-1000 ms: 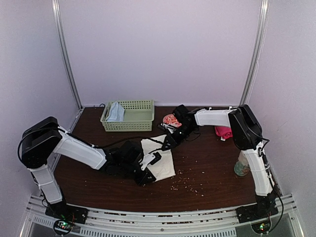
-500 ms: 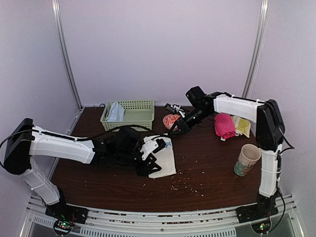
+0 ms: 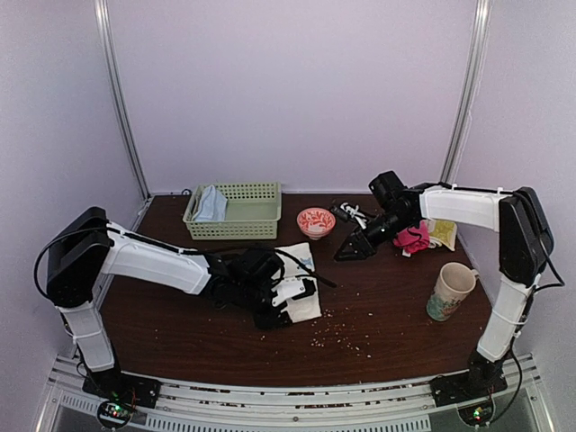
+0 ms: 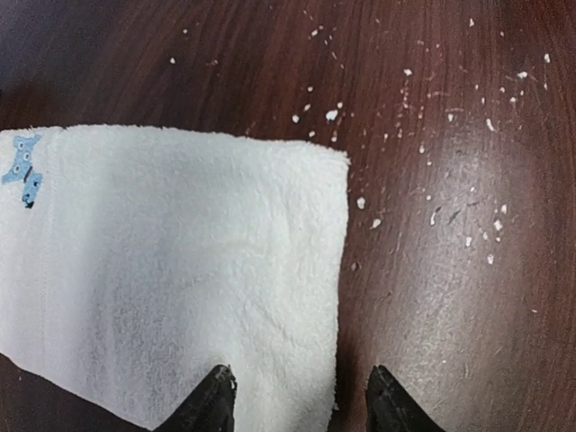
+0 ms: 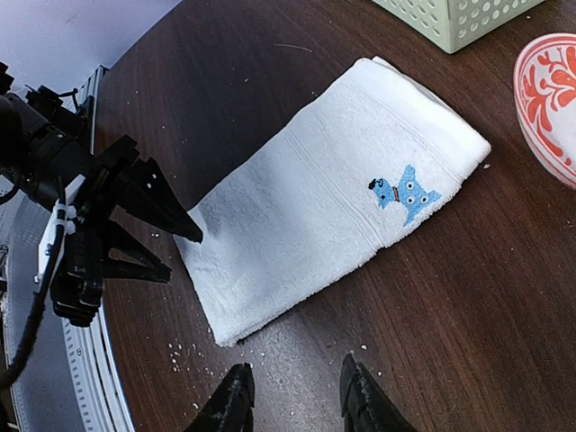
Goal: Roll the towels
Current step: Pick up the towel from the center of the board.
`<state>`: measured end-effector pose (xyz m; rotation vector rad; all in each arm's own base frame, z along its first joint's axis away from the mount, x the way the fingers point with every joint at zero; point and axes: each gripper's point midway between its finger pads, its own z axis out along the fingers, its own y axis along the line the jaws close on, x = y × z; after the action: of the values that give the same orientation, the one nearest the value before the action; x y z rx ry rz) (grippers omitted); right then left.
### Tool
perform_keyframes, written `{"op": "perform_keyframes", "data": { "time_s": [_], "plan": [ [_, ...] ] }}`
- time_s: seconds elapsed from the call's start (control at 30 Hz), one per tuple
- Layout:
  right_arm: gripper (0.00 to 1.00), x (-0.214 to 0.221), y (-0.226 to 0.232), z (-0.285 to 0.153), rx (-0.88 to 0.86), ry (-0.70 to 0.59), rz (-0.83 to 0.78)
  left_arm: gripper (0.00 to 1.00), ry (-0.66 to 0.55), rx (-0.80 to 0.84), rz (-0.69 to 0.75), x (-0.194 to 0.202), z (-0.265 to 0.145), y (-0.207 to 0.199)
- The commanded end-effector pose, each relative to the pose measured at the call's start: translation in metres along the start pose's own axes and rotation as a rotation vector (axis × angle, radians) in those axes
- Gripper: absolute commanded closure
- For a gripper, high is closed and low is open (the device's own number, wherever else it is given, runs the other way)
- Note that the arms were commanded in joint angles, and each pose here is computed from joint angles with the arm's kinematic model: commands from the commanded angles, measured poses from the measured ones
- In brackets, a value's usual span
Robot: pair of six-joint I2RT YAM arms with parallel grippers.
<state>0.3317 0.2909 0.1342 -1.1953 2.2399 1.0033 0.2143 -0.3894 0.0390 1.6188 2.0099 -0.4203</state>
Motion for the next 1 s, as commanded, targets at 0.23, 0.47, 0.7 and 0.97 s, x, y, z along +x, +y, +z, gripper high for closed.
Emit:
{"op": "perform_keyframes", "data": {
  "time_s": [0.23,0.47,0.7,0.97],
  "plan": [
    [0.66,0.009,0.015,-0.022,-0.048,-0.023,-0.030,0.60,0.066,0.035,0.032,0.020,0.024,-0.005],
    [0.65,0.033,0.029,-0.034,-0.035,0.029,-0.093,0.78,0.076,0.045,0.022,0.020,0.019,-0.006],
    [0.61,0.098,0.074,-0.050,-0.131,0.173,-0.172,0.94,-0.006,0.229,-0.063,-0.005,0.007,-0.021],
    [0.46,0.095,0.068,-0.033,0.218,0.178,-0.493,0.96,-0.052,0.480,-0.263,-0.019,0.001,-0.026]
  ]
}}
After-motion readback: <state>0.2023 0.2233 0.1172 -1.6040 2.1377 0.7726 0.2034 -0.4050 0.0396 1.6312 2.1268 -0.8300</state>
